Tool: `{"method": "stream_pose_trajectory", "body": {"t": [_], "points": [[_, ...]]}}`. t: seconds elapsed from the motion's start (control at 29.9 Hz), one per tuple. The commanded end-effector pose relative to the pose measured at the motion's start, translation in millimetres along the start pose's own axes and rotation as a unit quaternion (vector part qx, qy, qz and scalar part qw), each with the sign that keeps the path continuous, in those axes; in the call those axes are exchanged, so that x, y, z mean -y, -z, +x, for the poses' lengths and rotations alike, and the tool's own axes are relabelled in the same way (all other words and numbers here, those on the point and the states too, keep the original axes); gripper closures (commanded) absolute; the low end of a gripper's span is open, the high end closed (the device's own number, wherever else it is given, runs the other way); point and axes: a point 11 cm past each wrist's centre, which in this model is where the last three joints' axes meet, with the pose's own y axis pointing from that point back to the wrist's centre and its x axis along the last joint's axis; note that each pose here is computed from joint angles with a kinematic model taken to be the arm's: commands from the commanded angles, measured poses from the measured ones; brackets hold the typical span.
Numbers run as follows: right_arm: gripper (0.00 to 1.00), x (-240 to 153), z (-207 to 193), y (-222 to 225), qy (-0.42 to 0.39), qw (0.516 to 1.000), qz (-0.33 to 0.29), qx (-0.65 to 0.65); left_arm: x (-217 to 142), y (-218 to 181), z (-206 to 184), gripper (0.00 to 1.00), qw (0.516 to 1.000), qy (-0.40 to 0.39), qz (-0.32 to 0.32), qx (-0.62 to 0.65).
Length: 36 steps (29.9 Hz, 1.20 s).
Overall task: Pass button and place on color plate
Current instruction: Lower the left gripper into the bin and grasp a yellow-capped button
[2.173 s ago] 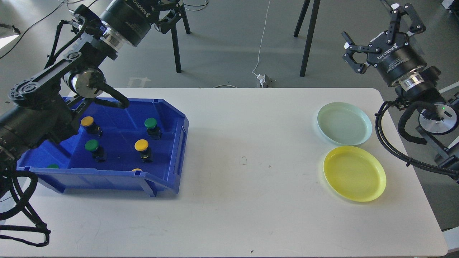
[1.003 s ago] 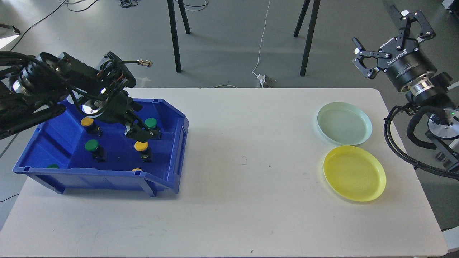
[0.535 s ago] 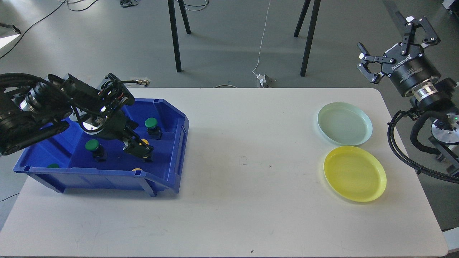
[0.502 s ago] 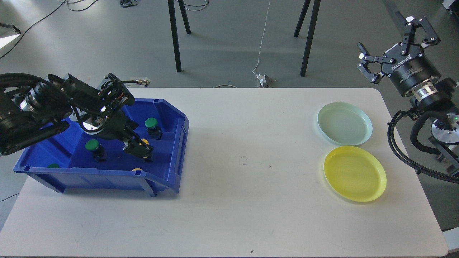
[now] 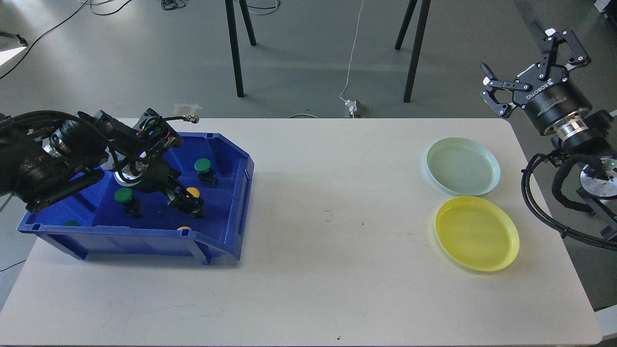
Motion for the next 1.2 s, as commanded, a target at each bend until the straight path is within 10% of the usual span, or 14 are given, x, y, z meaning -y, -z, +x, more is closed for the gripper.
{"method": "stream_pose_trajectory", "body": {"t": [0.0, 0.9, 1.17], "points": [[0.01, -1, 1, 0, -0.002, 1.0, -0.001, 0.0, 4, -4, 2, 0.03, 1.0, 0.0, -0.004, 0.003], [0.01, -8, 7, -7, -0.011, 1.0, -0.006, 0.003, 23, 0, -1, 0.25, 0.999, -0.001, -0.003, -0.047], [0.01, -11, 10, -6, -0.015, 1.0, 0.0, 0.008, 26, 0, 1, 0.47, 0.998, -0.005, -0.004, -0.058]]}}
